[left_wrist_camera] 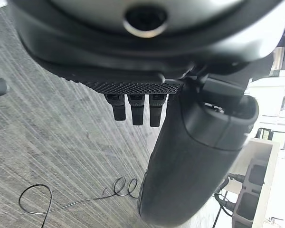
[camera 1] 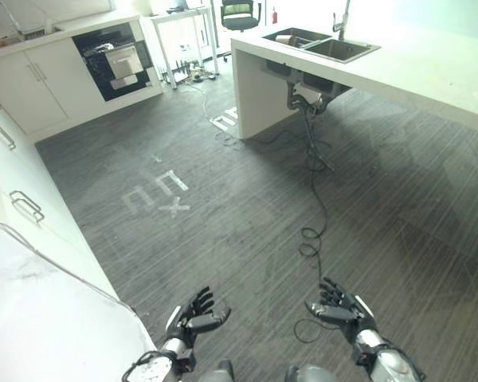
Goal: Place the dishes in the dishwasher.
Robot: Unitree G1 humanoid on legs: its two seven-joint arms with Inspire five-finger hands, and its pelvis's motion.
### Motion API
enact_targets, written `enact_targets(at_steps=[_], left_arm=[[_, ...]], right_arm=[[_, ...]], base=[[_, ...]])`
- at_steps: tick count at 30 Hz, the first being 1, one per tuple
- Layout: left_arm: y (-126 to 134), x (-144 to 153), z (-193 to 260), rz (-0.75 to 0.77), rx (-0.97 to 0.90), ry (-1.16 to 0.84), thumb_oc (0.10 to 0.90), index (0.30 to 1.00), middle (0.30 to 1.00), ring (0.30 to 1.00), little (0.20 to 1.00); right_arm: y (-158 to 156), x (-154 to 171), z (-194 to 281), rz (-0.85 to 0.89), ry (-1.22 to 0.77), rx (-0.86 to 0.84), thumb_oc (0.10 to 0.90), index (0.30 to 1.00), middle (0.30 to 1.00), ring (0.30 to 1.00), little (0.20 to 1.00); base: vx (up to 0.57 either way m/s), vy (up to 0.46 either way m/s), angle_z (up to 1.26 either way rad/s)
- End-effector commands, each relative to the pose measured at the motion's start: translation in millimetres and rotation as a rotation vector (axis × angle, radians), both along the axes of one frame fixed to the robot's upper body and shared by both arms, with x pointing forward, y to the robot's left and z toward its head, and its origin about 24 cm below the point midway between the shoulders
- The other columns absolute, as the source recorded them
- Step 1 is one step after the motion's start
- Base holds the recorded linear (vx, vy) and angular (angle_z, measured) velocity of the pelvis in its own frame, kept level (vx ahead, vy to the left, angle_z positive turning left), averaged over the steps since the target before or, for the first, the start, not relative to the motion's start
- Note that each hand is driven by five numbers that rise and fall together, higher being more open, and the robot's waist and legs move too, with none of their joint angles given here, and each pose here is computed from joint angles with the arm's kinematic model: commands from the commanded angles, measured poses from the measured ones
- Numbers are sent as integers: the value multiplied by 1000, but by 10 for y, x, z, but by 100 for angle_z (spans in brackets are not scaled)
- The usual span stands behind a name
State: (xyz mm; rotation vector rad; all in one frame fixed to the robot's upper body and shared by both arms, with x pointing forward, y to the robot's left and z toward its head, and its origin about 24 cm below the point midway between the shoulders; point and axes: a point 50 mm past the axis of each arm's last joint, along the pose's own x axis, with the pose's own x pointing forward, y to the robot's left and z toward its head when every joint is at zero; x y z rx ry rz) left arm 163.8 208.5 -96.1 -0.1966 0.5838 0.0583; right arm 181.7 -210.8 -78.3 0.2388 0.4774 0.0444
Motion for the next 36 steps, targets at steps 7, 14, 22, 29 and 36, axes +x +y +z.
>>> enact_targets(at_steps=[7, 14, 22, 29, 36], left_arm=[[152, 345, 314, -48, -5, -206, 800, 900, 900, 900, 900], [178, 387, 337, -106, 87, -203, 800, 900, 900, 900, 900], [198, 533, 460, -149, 172, -222, 800, 900, 900, 900, 900], [141, 375, 296, -123, 162, -180, 800, 900, 900, 900, 900], [104, 298, 293, -114, 104, -173, 800, 900, 900, 900, 900]], right_arm=[[-63, 462, 408, -12, -214, -41, 800, 900, 900, 900, 900], [-128, 453, 371, -79, -206, -27, 800, 900, 900, 900, 900], [-161, 304, 364, -63, -217, -34, 800, 900, 900, 900, 900], [-272, 292, 364, -51, -202, -47, 800, 900, 900, 900, 900], [-386, 338, 436, -30, -204, -89, 800, 900, 900, 900, 900]], base=[[451, 70, -25], [374, 366, -19], [420, 155, 43], [539, -134, 17], [467, -184, 11]])
